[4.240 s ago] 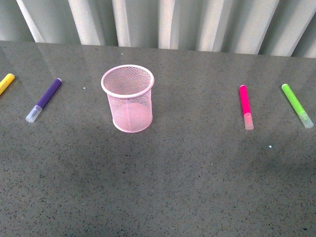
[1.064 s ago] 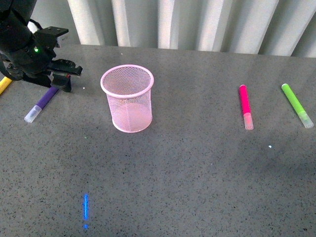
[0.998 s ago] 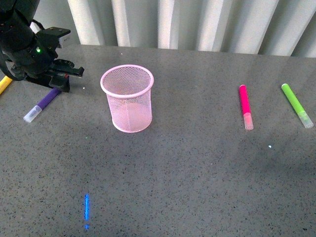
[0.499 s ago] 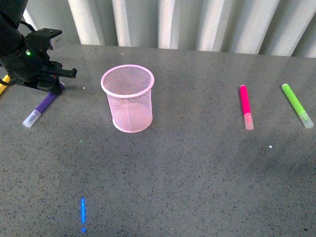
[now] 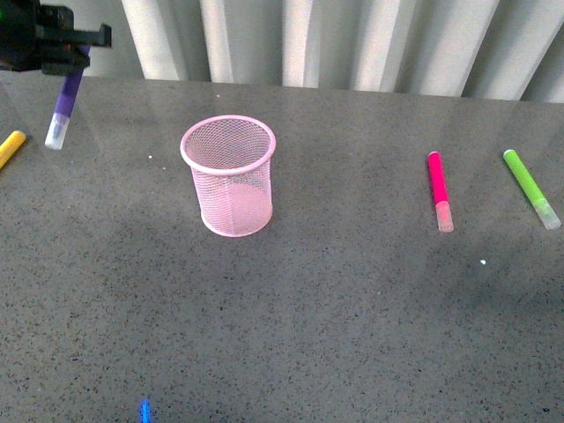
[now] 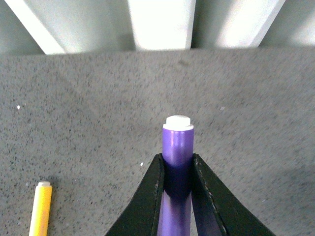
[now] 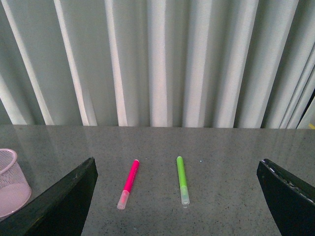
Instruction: Insert purple and pink pens into pink cup
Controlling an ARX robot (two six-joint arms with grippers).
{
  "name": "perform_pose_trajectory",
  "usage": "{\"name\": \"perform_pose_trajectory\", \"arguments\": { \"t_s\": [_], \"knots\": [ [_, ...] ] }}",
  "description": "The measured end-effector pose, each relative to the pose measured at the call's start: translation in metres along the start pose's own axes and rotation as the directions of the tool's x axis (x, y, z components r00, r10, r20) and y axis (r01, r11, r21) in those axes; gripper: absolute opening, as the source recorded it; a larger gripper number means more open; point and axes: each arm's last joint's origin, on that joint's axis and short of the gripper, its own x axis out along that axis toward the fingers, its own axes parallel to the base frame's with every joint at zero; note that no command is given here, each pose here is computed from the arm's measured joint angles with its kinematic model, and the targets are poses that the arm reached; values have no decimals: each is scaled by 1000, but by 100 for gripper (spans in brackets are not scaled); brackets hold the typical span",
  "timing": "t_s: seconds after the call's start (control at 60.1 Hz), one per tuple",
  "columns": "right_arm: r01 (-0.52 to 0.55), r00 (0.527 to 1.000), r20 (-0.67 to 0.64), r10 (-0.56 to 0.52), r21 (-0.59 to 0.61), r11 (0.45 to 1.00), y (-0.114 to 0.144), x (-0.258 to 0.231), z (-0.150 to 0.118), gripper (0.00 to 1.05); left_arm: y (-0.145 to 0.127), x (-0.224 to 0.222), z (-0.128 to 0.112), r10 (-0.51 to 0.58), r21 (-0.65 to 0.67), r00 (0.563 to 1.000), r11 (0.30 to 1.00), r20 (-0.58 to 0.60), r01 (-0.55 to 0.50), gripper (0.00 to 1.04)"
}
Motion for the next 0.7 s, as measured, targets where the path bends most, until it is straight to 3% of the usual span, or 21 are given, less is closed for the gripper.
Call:
{"name": "perform_pose_trajectory", "arguments": {
  "t_s": [0.249,0.466,0.582,0.698],
  "knots": [
    [0,1000,0,0,0,1000,0,0,0,98,-20,-41,4,-28,-168,962,983,271,76,12],
    [0,1000,0,0,0,1000,0,0,0,98,-67,-82,6,-67,-270,847,932,527,242,12],
    [0,1000,0,0,0,1000,0,0,0,98,-96,-88,-7,-80,-269,811,921,580,283,12],
    [0,1000,0,0,0,1000,0,0,0,98,-112,-80,-21,-75,-281,819,918,569,280,12]
  ]
}}
